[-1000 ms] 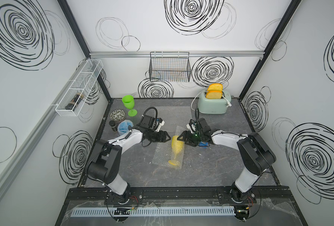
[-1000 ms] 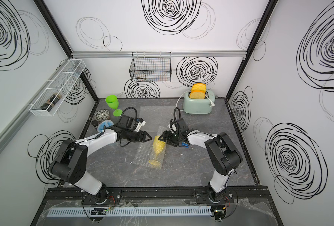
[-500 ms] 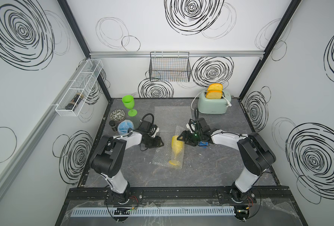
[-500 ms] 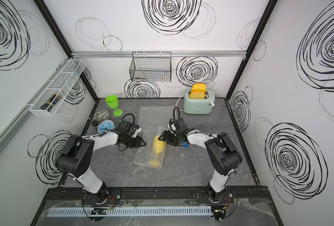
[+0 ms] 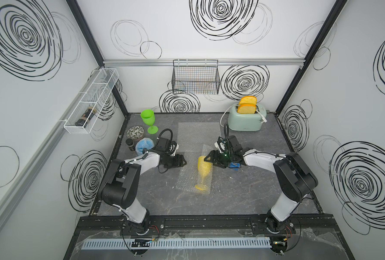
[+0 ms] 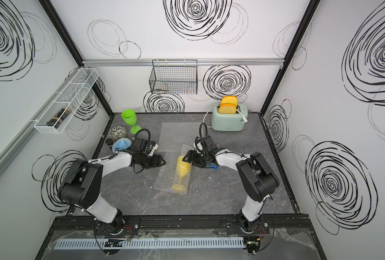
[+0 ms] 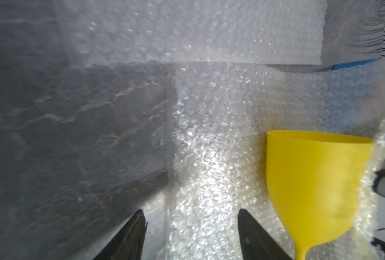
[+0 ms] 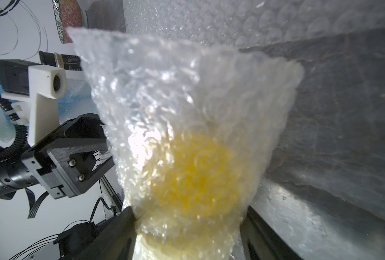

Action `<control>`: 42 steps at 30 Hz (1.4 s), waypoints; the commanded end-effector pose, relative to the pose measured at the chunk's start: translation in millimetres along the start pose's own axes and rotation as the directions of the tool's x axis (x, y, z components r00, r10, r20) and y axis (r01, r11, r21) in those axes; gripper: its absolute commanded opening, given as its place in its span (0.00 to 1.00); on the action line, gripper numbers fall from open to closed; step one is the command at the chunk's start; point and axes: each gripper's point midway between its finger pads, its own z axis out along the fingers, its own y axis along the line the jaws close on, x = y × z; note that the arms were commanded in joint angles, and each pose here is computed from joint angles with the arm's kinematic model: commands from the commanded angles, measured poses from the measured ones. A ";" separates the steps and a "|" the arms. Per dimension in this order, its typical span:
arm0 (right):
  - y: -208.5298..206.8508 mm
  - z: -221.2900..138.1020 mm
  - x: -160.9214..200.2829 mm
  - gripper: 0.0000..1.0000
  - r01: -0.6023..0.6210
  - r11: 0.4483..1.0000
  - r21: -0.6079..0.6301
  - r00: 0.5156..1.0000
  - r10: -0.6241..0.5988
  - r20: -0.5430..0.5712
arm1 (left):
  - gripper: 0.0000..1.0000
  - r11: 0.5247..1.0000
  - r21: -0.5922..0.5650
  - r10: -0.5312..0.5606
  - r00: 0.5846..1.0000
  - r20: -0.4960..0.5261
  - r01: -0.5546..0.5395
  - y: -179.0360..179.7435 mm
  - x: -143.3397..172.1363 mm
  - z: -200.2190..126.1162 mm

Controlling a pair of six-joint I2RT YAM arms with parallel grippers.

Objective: Wrap wine glasses in bubble wrap
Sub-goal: Wrap the wine glass in bubble wrap.

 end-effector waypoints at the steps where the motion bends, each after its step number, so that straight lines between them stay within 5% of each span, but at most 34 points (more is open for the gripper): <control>1: -12.9 3.5 7.2 0.73 -0.012 0.999 0.053 1.000 0.014 -0.028 | 0.69 0.999 0.010 -0.040 0.998 -0.049 0.040 9.2 16.7 13.7; 8: -10.0 2.8 8.3 0.73 -0.015 0.999 0.045 1.000 0.016 -0.026 | 0.58 0.959 0.247 -0.092 0.979 -0.183 0.136 -40.1 37.1 25.6; 16: -7.9 1.6 10.2 0.73 -0.010 0.999 0.034 1.000 0.011 -0.023 | 0.46 0.901 0.400 -0.117 0.983 -0.144 0.166 -68.5 12.9 2.9; 31: -5.9 -0.3 9.5 0.71 -0.002 0.999 0.034 1.000 0.003 -0.019 | 0.17 0.942 0.320 -0.091 0.994 -0.054 0.104 -55.8 -11.1 -8.1; 42: -8.3 4.8 14.2 0.71 -0.018 0.999 0.049 1.000 0.019 -0.024 | 0.01 0.889 0.457 0.057 0.998 -0.034 -0.035 -123.0 -12.2 -24.9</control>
